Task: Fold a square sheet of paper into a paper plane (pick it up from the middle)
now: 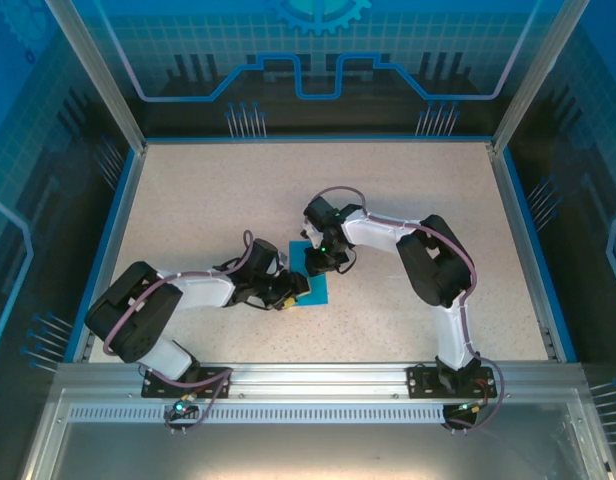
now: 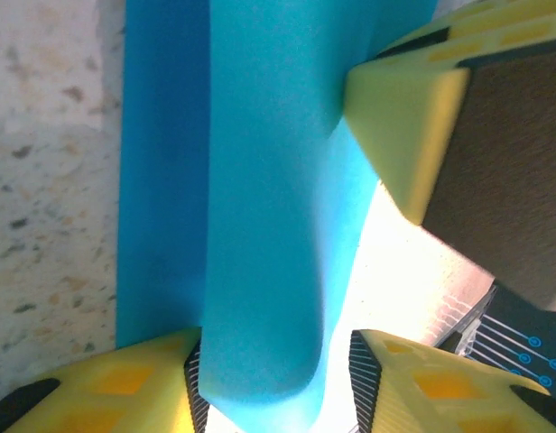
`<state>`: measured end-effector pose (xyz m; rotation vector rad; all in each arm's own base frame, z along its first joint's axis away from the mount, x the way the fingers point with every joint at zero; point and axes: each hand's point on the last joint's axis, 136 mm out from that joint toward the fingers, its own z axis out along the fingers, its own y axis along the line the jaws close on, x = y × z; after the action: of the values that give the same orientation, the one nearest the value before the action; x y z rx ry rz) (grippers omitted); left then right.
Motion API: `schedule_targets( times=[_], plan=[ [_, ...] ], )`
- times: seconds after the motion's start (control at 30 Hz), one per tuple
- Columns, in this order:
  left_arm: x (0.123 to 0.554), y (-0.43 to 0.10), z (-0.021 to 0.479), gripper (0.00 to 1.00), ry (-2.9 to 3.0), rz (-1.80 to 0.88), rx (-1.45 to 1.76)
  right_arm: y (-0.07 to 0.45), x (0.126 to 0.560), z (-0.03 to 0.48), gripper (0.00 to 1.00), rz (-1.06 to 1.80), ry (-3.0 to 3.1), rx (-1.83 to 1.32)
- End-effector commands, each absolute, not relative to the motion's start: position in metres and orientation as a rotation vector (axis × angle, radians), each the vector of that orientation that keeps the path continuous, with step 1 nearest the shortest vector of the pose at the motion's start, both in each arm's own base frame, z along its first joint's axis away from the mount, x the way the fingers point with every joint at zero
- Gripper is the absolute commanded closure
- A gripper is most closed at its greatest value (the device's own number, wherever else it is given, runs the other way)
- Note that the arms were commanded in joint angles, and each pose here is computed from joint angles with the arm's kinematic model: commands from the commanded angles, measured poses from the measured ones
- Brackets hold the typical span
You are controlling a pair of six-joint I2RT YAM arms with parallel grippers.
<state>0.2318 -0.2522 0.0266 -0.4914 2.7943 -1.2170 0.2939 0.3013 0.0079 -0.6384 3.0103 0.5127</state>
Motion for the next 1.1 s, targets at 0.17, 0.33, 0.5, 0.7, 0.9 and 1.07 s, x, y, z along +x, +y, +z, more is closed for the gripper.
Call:
schedule_targets(
  times=[0.17,0.33,0.5,0.7,0.9,1.07],
  plan=[
    [0.226,-0.263,0.035,0.52,2.781,-1.244,-0.347,0.267,0.269,-0.048,0.77,0.350,3.196,-0.579],
    [0.233,-0.251,0.036,0.56,2.744,-1.146,-0.393,0.267,0.269,-0.049,0.77,0.347,3.199,-0.576],
    [0.235,-0.244,0.040,0.60,2.728,-1.097,-0.413,0.267,0.268,-0.049,0.77,0.350,3.198,-0.576],
    [0.234,-0.233,0.026,0.80,2.796,-0.970,-0.475,0.273,0.271,-0.038,0.77,0.405,3.177,-0.567],
    [0.230,-0.218,0.012,0.94,2.877,-0.790,-0.524,0.296,0.291,0.007,0.76,0.626,3.042,-0.546],
    [0.231,-0.213,0.009,0.97,2.907,-0.716,-0.516,0.315,0.316,0.048,0.76,0.818,2.882,-0.516]
  ],
)
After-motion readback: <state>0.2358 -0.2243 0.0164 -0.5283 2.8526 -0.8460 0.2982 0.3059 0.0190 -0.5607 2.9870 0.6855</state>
